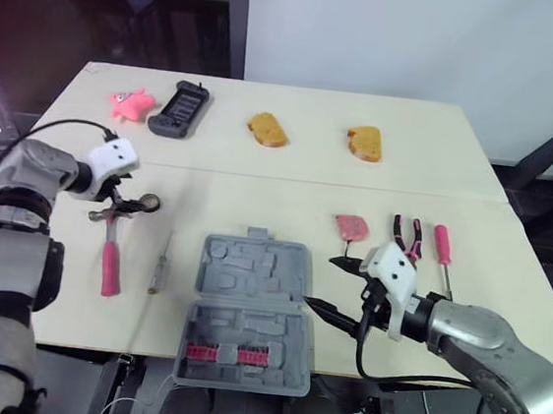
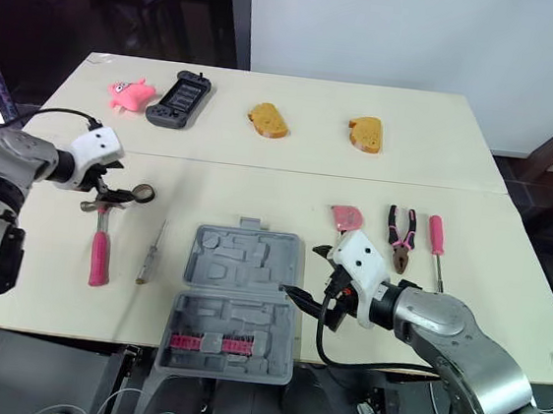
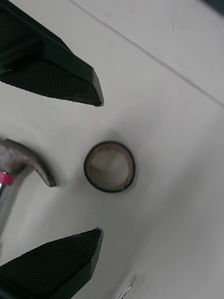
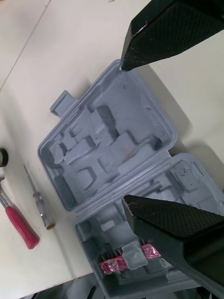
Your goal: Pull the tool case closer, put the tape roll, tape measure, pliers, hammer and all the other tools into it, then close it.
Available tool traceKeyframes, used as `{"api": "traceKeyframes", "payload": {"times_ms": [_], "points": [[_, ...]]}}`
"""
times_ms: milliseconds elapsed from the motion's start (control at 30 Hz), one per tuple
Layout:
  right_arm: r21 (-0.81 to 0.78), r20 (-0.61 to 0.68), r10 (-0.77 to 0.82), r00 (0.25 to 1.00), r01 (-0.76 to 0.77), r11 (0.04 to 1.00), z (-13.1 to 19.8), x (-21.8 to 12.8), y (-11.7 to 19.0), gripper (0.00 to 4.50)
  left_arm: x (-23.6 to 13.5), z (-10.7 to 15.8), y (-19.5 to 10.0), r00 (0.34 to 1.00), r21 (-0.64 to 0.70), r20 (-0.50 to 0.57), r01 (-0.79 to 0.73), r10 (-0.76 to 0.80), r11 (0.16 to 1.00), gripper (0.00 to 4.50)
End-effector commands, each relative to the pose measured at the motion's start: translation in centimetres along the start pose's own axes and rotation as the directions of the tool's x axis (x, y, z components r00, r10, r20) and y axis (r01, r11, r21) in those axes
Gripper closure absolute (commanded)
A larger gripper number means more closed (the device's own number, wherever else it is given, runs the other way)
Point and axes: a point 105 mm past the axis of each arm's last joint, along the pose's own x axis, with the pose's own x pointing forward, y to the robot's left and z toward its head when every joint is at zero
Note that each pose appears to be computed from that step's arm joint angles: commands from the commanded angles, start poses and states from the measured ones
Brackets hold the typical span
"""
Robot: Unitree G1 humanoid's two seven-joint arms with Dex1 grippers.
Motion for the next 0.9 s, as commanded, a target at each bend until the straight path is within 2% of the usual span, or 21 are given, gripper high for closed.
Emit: {"api": "traceKeyframes", "payload": {"times_ms": [33, 267, 667, 767, 900], "points": [[-0.024, 0.031, -0.004, 1.0, 0.005, 1.0, 0.9, -0.3, 0.5, 0.0, 0.0, 0.4, 0.3, 1.0, 0.033, 0.006, -0.021, 0.021, 0.999, 0.1], [-0.007, 0.027, -0.021, 0.999, 0.021, 1.0, 0.8, -0.6, 1.1, 0.0, 1.4, -1.0, -1.1, 0.998, 0.019, -0.058, 0.015, -0.014, 1.0, 0.1], [0.002, 0.01, -0.053, 0.999, 0.053, 0.999, 0.5, -1.3, 1.1, 0.0, 3.1, -2.0, -2.4, 0.998, -0.073, -0.066, 0.003, -0.007, 0.997, 0.1], [0.002, 0.008, -0.056, 0.998, 0.056, 0.998, 0.5, -1.4, 1.1, 0.0, 3.1, -2.1, -2.4, 0.998, -0.072, -0.067, -0.005, 0.0, 0.997, 0.89], [0.003, 0.008, -0.057, 0.998, 0.057, 0.998, 0.5, -1.4, 1.1, 0.0, 3.1, -2.1, -2.3, 0.998, -0.073, -0.064, -0.014, 0.01, 0.997, 3.04]]}}
